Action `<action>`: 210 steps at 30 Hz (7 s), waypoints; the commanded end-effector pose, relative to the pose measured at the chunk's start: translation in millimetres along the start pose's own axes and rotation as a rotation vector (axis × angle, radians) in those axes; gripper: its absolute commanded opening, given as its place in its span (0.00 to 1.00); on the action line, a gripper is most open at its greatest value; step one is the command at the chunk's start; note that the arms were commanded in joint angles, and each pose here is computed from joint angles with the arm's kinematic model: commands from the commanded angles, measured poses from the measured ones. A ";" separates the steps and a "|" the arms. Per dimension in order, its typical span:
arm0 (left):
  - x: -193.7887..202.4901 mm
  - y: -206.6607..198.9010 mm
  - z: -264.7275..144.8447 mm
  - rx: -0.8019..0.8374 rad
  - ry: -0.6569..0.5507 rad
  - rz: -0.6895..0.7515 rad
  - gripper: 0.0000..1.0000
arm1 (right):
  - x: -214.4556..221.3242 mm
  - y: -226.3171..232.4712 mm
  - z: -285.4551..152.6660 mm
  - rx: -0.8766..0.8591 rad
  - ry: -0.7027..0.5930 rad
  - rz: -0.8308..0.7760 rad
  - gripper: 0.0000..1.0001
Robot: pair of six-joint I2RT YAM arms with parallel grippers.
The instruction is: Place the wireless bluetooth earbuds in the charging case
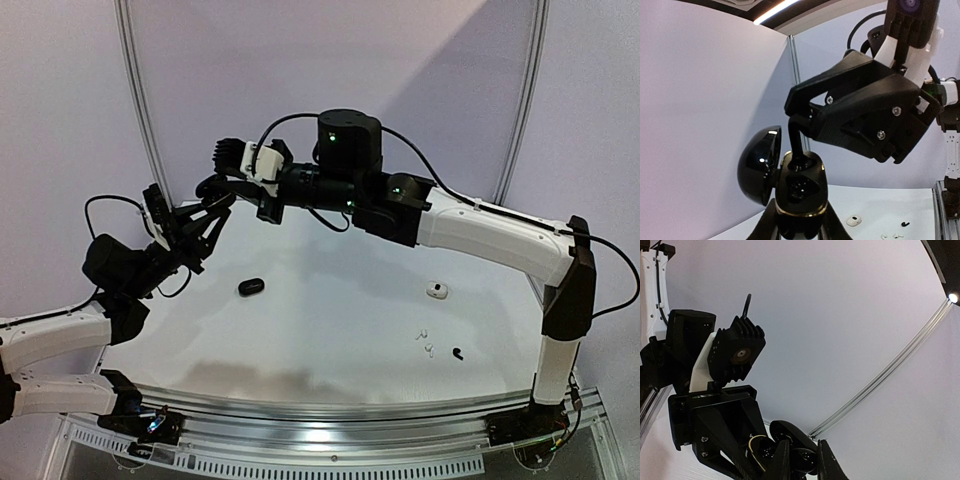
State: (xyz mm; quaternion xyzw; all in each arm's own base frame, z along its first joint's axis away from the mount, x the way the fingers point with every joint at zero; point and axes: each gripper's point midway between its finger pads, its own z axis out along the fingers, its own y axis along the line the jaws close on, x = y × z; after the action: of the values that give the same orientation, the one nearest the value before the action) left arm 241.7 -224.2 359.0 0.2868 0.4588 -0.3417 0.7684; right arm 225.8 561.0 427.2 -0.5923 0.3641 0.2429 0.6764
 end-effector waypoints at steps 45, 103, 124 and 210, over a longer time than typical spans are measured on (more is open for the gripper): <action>-27.1 7.9 -0.1 -0.072 -0.114 0.074 0.00 | 65.5 -3.0 20.9 0.143 0.248 -0.035 0.12; -26.6 4.6 0.5 -0.050 -0.112 0.036 0.00 | 72.7 -2.1 22.6 0.141 0.278 -0.033 0.21; -17.5 11.6 2.4 -0.067 -0.073 -0.086 0.00 | 36.5 -9.4 21.4 0.091 0.171 0.102 0.36; -28.6 16.1 -25.5 -0.138 -0.038 -0.153 0.00 | 357.4 211.6 -442.9 0.244 1.925 1.629 0.35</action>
State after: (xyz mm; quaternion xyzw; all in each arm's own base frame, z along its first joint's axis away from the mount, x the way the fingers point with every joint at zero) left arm 228.0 -187.7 383.6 0.1899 0.4769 -0.3751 0.7719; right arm 193.0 121.0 10.7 -0.0605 0.9855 0.0007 -0.1587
